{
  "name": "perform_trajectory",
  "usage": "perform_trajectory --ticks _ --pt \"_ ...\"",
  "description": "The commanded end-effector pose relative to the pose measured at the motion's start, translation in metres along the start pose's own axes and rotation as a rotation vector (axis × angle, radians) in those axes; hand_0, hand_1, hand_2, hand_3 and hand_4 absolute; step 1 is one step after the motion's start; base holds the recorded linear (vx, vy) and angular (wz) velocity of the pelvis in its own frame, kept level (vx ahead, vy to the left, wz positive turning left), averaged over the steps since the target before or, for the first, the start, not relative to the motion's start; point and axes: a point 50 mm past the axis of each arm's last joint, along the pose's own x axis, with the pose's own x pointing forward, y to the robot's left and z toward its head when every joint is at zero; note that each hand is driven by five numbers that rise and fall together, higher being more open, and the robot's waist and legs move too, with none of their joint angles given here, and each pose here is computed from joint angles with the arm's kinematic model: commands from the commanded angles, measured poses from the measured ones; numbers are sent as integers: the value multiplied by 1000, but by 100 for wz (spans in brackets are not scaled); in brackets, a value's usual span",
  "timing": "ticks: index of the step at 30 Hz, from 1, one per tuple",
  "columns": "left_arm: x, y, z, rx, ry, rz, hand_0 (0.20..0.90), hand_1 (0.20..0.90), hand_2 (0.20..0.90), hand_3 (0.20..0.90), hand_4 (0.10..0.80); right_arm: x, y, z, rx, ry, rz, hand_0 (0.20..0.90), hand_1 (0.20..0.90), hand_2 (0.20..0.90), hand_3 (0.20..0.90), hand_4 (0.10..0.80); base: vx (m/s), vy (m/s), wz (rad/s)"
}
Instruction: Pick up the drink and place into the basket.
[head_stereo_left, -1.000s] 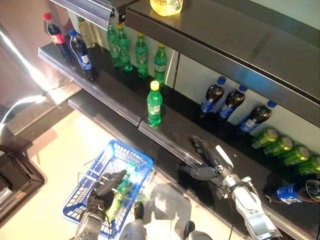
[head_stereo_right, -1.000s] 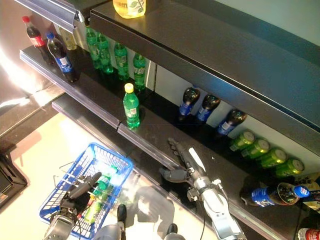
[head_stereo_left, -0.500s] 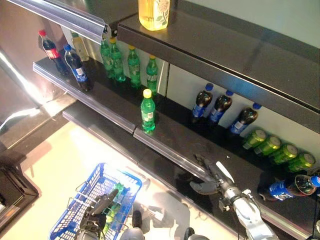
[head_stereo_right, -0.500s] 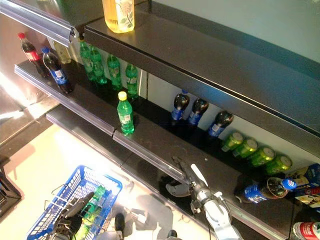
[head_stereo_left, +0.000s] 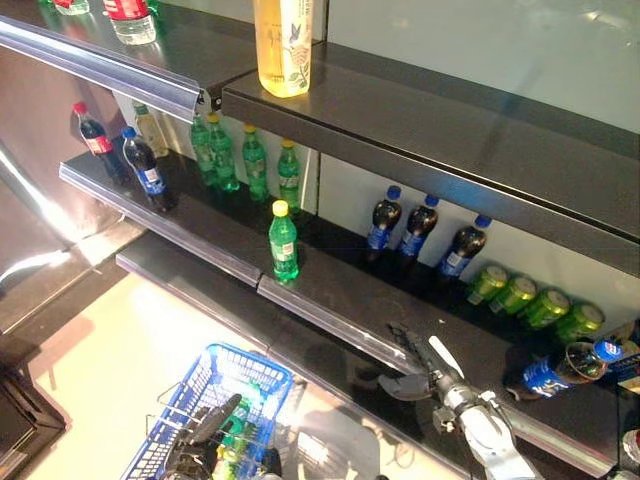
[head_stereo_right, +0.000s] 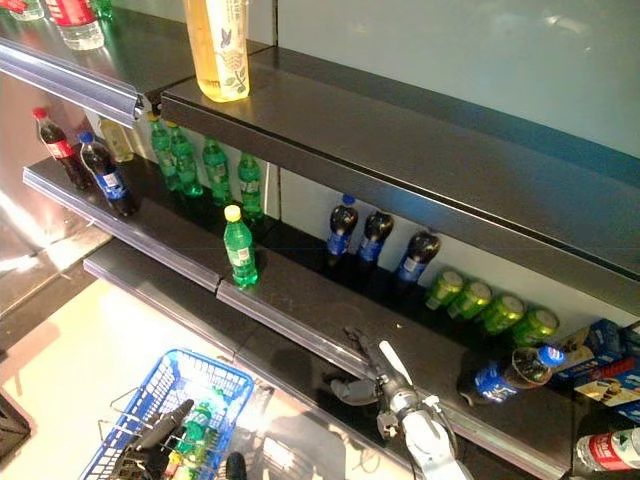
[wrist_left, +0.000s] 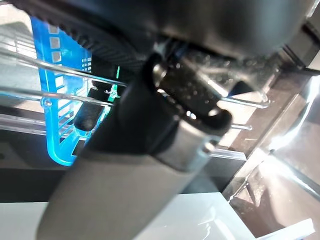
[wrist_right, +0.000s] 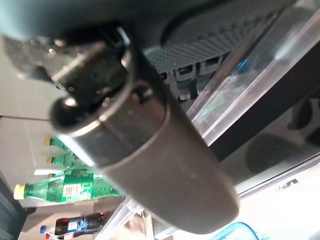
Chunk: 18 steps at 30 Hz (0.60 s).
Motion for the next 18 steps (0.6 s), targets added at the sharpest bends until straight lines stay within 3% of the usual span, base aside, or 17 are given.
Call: perform_trajectory --ticks 1,7,18 --pt "3 -86 112 29 -574 -353 300 300 300 200 100 -6 -40 22 -59 -142 -122 900 900 900 900 800 3 1 -4" --pt "0 -91 110 32 -573 -371 300 300 300 200 100 -1 -46 71 -21 -387 -172 900 900 900 900 800 13 -2 -4" --pt "-3 -91 112 29 -577 -367 300 300 300 200 100 -9 -42 105 -64 -559 -112 900 900 900 900 800 4 2 -1"
